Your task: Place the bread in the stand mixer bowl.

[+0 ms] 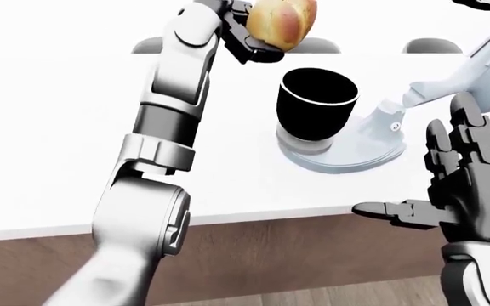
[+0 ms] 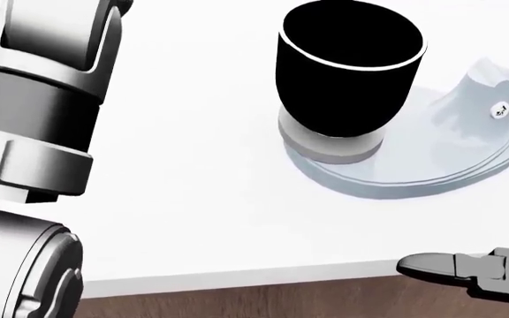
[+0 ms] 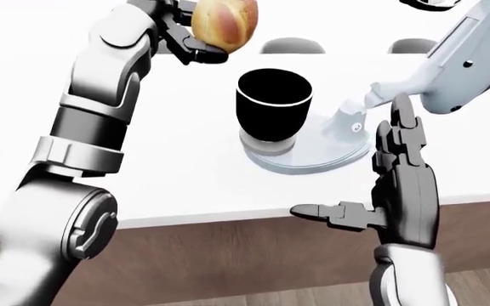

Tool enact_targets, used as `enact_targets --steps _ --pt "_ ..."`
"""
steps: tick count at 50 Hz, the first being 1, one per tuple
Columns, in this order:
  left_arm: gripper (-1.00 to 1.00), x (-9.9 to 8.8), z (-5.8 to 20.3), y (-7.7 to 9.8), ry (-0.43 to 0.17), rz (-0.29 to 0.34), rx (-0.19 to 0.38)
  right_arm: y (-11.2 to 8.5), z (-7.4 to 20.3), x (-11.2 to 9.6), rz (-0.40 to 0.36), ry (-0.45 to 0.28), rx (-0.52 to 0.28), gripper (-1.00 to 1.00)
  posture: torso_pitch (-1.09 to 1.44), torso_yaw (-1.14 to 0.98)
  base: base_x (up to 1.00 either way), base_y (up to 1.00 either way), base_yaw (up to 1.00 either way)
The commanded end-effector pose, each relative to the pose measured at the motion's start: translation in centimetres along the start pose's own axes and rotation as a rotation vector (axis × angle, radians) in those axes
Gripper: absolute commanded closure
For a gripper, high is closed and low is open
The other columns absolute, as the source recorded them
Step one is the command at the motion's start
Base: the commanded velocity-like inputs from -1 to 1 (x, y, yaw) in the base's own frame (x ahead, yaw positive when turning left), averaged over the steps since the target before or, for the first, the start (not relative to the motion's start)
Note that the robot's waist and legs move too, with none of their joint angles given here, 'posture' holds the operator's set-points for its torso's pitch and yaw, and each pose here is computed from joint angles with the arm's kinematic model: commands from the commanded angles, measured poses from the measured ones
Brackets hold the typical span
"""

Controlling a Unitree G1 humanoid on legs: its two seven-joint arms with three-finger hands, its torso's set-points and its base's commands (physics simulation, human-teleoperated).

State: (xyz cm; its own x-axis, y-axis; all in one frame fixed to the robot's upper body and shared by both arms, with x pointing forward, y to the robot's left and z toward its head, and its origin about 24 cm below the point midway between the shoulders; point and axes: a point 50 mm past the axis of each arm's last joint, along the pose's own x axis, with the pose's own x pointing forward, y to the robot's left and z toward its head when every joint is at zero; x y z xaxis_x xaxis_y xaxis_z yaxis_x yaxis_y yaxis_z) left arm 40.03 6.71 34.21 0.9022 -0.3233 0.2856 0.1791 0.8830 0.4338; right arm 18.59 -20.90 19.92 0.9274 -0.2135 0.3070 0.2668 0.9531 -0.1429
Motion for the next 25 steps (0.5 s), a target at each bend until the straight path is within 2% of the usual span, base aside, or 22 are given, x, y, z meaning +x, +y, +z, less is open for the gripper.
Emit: enact_targets --steps 1,13,16,25 --pt "1.0 -0.1 2.8 0.7 -0.103 0.027 0.012 -0.1 1.1 -0.1 -0.009 -0.073 -0.01 -1.0 0.0 0.0 0.0 0.0 0.0" --pt "1.0 0.4 3.5 -1.4 -0.116 -0.008 0.001 -0.4 1.2 -0.2 -0.014 -0.077 -0.011 -1.0 0.0 0.0 0.0 0.0 0.0" --pt "1.0 0.2 2.8 -2.1 -0.112 -0.016 0.001 -0.4 1.2 -0.2 -0.015 -0.079 -0.012 -1.0 0.0 0.0 0.0 0.0 0.0" --pt "1.0 0.3 3.4 -2.8 -0.117 -0.033 -0.001 -0.5 1.2 -0.2 -0.017 -0.079 -0.009 -1.0 0.0 0.0 0.0 0.0 0.0"
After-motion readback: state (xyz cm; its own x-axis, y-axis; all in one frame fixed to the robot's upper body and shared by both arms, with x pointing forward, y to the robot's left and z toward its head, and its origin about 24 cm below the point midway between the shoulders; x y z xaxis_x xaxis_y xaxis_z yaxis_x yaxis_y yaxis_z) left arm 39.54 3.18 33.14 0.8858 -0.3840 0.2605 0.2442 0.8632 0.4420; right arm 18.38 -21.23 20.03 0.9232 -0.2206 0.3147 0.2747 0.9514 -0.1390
